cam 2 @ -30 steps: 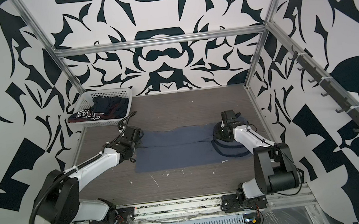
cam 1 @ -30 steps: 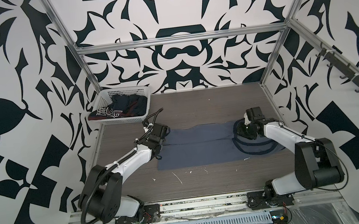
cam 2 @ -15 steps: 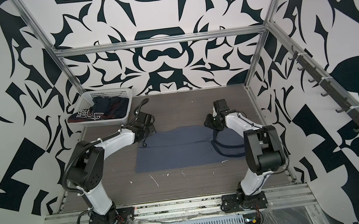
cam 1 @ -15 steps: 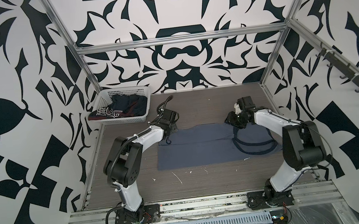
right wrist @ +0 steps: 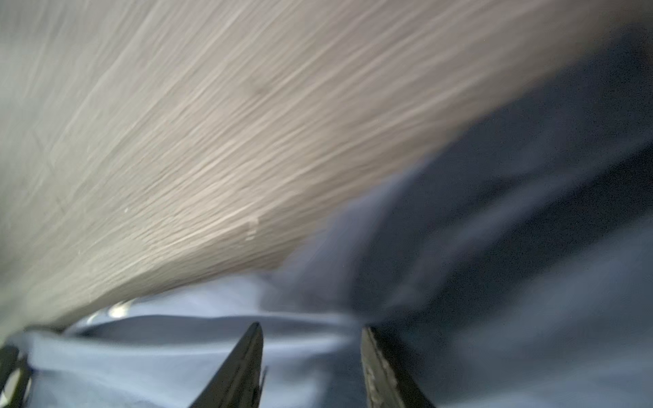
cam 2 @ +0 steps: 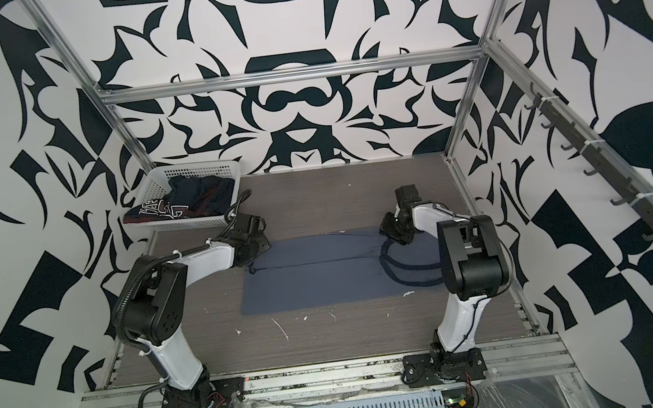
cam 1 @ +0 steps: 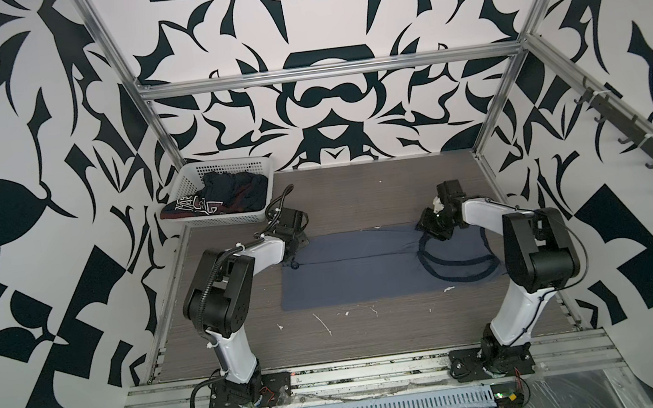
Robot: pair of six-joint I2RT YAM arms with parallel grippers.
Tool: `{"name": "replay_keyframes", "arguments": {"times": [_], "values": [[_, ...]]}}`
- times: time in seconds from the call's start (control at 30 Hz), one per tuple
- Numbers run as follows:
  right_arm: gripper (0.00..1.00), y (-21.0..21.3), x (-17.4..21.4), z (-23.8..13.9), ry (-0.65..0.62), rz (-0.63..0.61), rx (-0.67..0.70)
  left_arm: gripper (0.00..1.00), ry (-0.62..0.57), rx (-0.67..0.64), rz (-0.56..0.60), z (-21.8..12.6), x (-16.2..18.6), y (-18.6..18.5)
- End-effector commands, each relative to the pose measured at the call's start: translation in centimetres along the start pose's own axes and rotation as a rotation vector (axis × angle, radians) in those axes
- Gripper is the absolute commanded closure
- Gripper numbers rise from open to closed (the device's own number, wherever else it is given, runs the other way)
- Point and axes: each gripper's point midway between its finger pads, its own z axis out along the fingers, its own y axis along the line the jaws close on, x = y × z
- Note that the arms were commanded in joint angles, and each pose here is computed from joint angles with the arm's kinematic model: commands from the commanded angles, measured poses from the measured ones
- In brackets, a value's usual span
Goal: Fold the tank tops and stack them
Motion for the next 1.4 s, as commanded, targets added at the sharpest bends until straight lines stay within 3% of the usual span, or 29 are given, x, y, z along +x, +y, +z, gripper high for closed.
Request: {"name": "replay_keyframes", "arguments": {"times": [0.0,0.1,0.23,0.53,1.03,1.37], "values": [[0.45,0.3,-1.8,-3.0,-0.066,-0.013,-0.005,0.34,0.111,-0.145,-0.013,0.4,4.1,5.1],[0.4,-0.1,-4.2,-5.5,-0.136,-0.005,0.033,0.33,0.106,-0.135,-0.014,-0.1,4.1,5.1],[0.4,-3.7,-7.9,-7.1,-0.196,0.157,0.074,0.33,0.095,-0.132,-0.016,-0.5,4.1,5.3],[0.41,-5.8,-13.4,-5.3,-0.211,0.259,0.206,0.32,0.077,-0.145,-0.031,-1.2,4.8,6.6],[0.35,-5.3,-13.9,-1.1,-0.146,0.333,0.174,0.31,0.091,-0.166,-0.037,-0.9,5.9,7.8],[0.38,-7.3,-13.8,0.3,-0.119,0.334,0.268,0.31,0.074,-0.197,-0.04,-1.3,5.8,8.7]]}}
